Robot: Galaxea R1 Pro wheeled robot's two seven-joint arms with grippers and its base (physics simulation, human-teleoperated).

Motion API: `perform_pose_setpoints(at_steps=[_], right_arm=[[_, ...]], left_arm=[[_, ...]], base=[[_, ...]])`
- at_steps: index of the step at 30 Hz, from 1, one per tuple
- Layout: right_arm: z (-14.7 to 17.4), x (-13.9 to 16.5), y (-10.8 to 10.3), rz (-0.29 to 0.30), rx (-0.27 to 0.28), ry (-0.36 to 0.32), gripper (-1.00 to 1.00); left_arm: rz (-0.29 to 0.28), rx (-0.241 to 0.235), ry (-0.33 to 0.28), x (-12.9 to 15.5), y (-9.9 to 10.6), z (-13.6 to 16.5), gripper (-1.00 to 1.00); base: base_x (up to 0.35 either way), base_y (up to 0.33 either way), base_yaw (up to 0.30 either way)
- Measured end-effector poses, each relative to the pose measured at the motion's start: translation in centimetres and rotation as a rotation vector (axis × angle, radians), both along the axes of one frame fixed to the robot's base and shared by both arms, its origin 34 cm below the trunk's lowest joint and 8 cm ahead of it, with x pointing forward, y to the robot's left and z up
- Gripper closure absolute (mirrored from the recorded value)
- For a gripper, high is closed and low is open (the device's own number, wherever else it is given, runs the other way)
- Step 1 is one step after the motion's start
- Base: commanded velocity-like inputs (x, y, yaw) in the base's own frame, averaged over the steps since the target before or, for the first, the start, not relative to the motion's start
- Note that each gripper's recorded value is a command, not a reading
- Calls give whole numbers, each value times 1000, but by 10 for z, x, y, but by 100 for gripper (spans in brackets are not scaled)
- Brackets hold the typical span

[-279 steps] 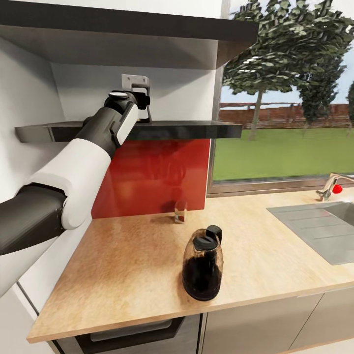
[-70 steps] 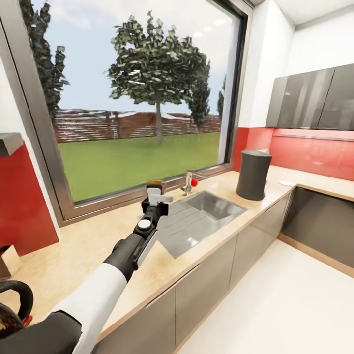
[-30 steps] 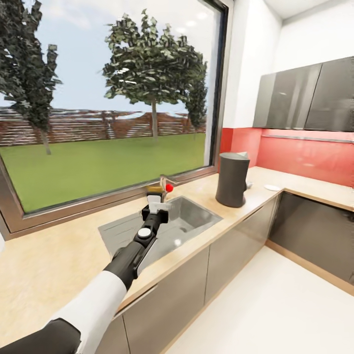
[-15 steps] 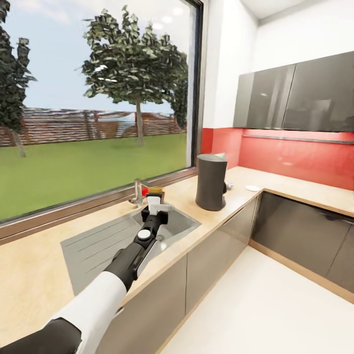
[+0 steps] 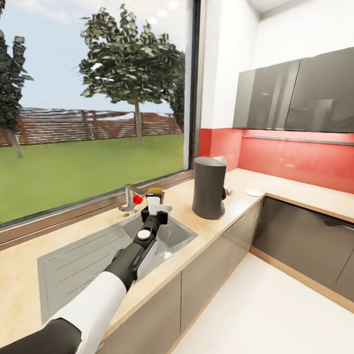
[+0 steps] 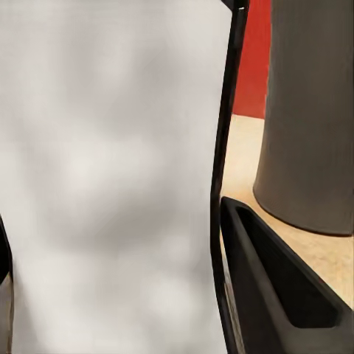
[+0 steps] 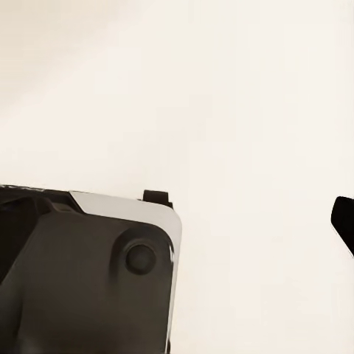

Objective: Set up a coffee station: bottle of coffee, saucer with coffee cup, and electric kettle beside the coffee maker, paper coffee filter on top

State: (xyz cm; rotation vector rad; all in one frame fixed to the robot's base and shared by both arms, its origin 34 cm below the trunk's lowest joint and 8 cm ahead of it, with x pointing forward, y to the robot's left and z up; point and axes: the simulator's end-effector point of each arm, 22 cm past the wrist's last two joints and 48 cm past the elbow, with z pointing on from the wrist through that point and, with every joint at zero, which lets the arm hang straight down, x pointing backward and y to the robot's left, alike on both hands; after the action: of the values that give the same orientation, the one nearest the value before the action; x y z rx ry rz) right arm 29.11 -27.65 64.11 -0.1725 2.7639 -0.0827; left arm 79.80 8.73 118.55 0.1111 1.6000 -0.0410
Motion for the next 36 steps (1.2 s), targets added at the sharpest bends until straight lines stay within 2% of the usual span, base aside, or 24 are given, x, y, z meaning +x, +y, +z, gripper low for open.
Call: perform_pose_setpoints(at_steps=[14,29,34,36], right_arm=[[0,-1,0,-1,-1,2,-100],[-4,-9,0,0,-1,25,-100],[-6,-12,0,0,0,33,-100],[-6,-13,0,0,0,36,-100]], left_arm=[[2,14,32,0,1,-17,100],[1,16,56,3,1,-34,100],[1,14,85,-2,1,-54,100],[3,6,70,-2,1,-54,100]], base=[[321,-37,0],[195,-212,0],[183,-229,0],[230,-198,0]])
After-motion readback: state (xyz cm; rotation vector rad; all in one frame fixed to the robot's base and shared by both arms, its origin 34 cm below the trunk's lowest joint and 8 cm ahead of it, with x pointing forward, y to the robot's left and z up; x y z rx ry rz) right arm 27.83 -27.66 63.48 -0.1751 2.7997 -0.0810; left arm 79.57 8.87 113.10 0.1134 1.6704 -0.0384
